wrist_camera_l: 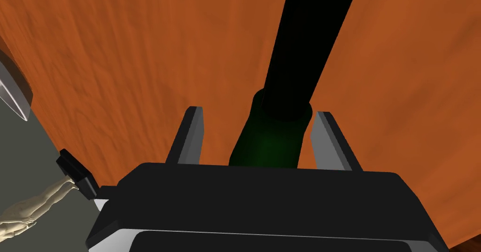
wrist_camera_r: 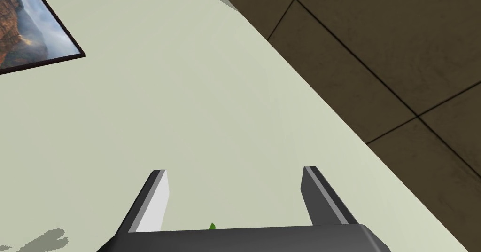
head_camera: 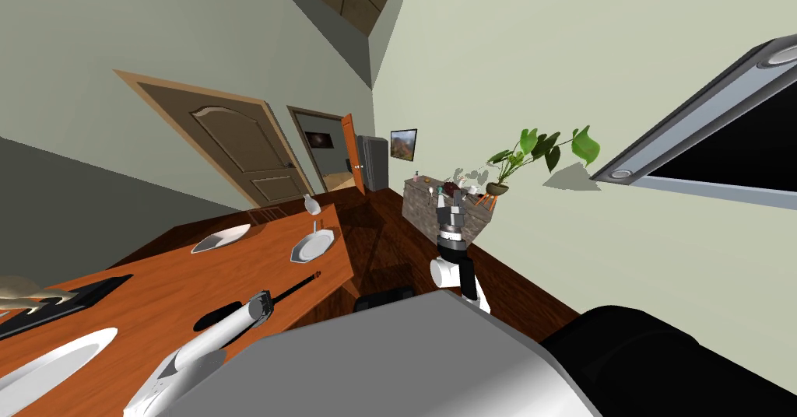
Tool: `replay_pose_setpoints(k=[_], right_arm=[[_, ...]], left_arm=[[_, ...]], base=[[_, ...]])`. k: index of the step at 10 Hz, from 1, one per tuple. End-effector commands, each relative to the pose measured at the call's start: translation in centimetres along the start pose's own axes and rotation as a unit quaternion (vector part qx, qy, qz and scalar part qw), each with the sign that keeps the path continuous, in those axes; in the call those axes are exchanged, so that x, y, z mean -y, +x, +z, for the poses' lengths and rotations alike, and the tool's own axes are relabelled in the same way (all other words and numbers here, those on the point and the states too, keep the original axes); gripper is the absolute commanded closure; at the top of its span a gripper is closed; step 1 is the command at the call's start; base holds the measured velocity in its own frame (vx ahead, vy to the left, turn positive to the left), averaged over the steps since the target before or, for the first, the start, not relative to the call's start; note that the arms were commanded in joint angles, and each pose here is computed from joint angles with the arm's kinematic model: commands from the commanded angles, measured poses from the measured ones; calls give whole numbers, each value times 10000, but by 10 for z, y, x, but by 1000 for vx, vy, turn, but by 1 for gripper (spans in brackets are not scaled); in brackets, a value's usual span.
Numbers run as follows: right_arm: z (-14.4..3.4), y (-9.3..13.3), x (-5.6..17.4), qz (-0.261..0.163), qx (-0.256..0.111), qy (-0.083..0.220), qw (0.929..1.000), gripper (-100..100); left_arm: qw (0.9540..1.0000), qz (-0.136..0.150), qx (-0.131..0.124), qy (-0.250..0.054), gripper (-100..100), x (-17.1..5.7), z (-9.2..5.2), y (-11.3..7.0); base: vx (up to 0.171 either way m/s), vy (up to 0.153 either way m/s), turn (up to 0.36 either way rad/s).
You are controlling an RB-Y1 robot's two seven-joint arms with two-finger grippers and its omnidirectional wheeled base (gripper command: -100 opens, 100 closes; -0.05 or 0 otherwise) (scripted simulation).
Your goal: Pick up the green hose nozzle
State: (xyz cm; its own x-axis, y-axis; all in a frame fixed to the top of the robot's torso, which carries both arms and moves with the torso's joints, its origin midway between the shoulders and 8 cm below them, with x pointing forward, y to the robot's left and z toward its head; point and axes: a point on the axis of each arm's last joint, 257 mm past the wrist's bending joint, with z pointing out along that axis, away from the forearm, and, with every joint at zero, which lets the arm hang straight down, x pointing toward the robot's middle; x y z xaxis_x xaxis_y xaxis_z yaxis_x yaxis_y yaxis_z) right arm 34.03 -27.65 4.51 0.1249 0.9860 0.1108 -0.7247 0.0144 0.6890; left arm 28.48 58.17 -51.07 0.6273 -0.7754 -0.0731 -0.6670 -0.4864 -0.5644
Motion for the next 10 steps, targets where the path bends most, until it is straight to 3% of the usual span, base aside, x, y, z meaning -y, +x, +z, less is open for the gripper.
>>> replay_pose_setpoints(k=[1, 4, 5, 6, 9, 10], right_arm=[[0, 0, 0, 0, 0, 0, 10000, 0], [0, 0, 0, 0, 0, 0, 10000, 0], [0, 0, 0, 0, 0, 0, 10000, 0], [0, 0, 0, 0, 0, 0, 10000, 0], [0, 0, 0, 1, 0, 0, 10000, 0], [0, 0, 0, 1, 0, 0, 10000, 0]], left_arm=[[10000, 0, 0, 0, 100, 0, 0, 0], [10000, 10, 1, 26, 100, 3, 0, 0], [10000, 9, 1, 24, 0, 3, 0, 0], [10000, -12, 12, 21, 100, 9, -4, -5], [10000, -22, 19, 30, 100, 14, -7, -8], [10000, -23, 18, 14, 0, 14, -7, -9]], base=[[0, 0, 0], [0, 0, 0], [0, 0, 0], [-29, -51, -32], [-39, -55, -11], [-5, -6, 1]])
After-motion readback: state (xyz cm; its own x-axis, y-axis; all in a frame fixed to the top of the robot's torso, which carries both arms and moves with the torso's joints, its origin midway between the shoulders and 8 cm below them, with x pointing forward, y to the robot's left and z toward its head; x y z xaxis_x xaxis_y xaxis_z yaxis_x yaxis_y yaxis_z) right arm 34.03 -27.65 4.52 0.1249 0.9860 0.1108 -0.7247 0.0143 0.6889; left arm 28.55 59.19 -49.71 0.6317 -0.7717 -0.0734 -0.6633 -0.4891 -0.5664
